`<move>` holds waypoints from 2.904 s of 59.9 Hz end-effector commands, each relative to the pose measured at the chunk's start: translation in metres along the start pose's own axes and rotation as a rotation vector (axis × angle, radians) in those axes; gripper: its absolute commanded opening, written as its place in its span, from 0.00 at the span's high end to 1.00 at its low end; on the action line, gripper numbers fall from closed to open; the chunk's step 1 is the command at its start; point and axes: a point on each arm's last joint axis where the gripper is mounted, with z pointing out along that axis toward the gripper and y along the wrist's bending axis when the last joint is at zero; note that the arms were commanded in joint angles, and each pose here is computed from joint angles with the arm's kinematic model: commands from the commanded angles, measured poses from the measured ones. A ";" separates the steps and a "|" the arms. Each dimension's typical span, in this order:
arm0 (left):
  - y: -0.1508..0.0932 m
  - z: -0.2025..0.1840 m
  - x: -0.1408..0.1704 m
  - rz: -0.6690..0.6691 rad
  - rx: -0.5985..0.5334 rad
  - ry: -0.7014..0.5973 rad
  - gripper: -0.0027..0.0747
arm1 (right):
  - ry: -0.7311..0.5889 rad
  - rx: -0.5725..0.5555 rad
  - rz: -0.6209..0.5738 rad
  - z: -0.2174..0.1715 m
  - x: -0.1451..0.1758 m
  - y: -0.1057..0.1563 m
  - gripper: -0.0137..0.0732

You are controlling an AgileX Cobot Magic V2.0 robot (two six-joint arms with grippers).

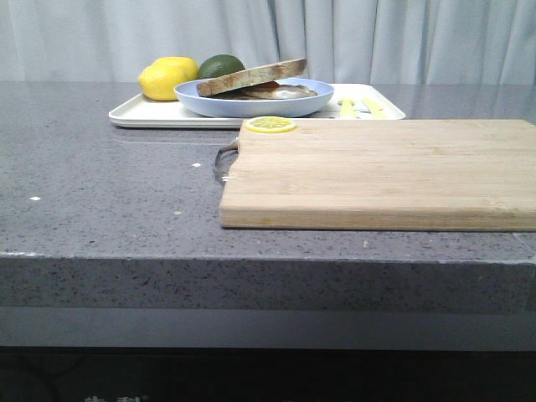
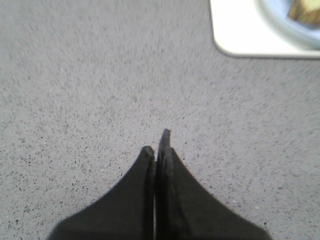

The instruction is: Place bread and move sandwich to tray

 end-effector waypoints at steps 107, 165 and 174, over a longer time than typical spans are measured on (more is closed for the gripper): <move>0.016 -0.043 0.173 -0.152 -0.030 -0.617 0.99 | -0.072 0.023 0.000 -0.001 -0.013 -0.001 0.92; 0.017 -0.034 0.182 -0.152 -0.030 -0.624 0.99 | -0.072 0.023 0.000 -0.001 -0.013 -0.001 0.92; 0.016 -0.034 0.182 -0.151 -0.027 -0.623 0.99 | -0.072 0.023 0.000 -0.001 -0.013 -0.001 0.92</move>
